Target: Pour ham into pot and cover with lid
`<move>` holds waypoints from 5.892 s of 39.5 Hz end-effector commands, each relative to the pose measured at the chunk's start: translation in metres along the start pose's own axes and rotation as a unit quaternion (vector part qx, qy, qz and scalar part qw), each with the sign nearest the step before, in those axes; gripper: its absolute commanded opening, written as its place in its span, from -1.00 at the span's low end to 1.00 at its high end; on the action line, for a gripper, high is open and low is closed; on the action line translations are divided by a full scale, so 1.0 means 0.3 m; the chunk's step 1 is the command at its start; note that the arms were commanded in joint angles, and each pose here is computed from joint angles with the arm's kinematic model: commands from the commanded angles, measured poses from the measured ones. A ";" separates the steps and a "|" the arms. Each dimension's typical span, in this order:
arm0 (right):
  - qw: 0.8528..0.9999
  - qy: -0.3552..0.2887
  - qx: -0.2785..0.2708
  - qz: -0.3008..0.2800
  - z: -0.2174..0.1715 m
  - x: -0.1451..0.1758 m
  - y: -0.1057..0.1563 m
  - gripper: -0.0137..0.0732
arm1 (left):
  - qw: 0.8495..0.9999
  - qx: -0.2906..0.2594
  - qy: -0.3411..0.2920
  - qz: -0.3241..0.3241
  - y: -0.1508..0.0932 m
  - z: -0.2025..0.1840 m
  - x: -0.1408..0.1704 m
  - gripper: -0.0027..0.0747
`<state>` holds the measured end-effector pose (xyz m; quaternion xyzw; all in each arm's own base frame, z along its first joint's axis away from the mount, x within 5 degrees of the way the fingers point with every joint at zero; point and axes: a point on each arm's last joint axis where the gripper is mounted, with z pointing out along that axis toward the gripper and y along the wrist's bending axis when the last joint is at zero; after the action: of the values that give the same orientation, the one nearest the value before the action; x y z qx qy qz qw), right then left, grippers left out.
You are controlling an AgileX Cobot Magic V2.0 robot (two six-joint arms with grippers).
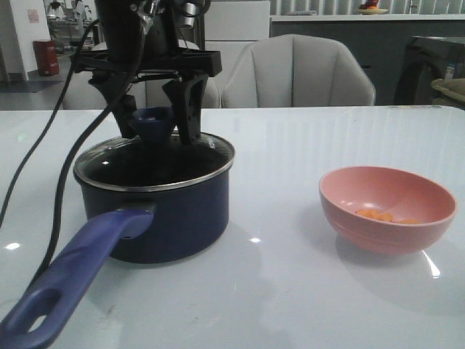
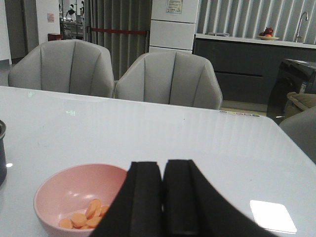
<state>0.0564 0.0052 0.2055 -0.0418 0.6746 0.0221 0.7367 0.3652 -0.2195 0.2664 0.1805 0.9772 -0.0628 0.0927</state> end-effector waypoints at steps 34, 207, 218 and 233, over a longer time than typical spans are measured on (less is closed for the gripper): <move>0.999 -0.042 0.001 -0.006 -0.006 -0.018 0.000 -0.37 | 0.997 -0.005 -0.074 0.015 -0.014 -0.223 -0.001 -0.21; 0.999 -0.042 0.001 -0.006 -0.006 -0.018 0.000 -0.37 | 0.888 -0.075 -0.425 -0.158 0.362 -0.546 0.767 0.67; 0.999 -0.042 0.001 -0.006 -0.006 -0.018 0.000 -0.37 | 0.829 -0.087 -0.535 -0.138 0.313 -0.502 0.974 0.67; 0.999 -0.042 0.001 -0.006 -0.006 -0.018 0.000 -0.37 | 0.806 -0.091 -0.570 -0.131 0.300 -0.367 1.095 0.67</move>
<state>0.0564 0.0052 0.2055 -0.0418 0.6746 0.0221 0.7367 0.0779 -0.0069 0.2869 -0.0280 0.7960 -0.0721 0.6004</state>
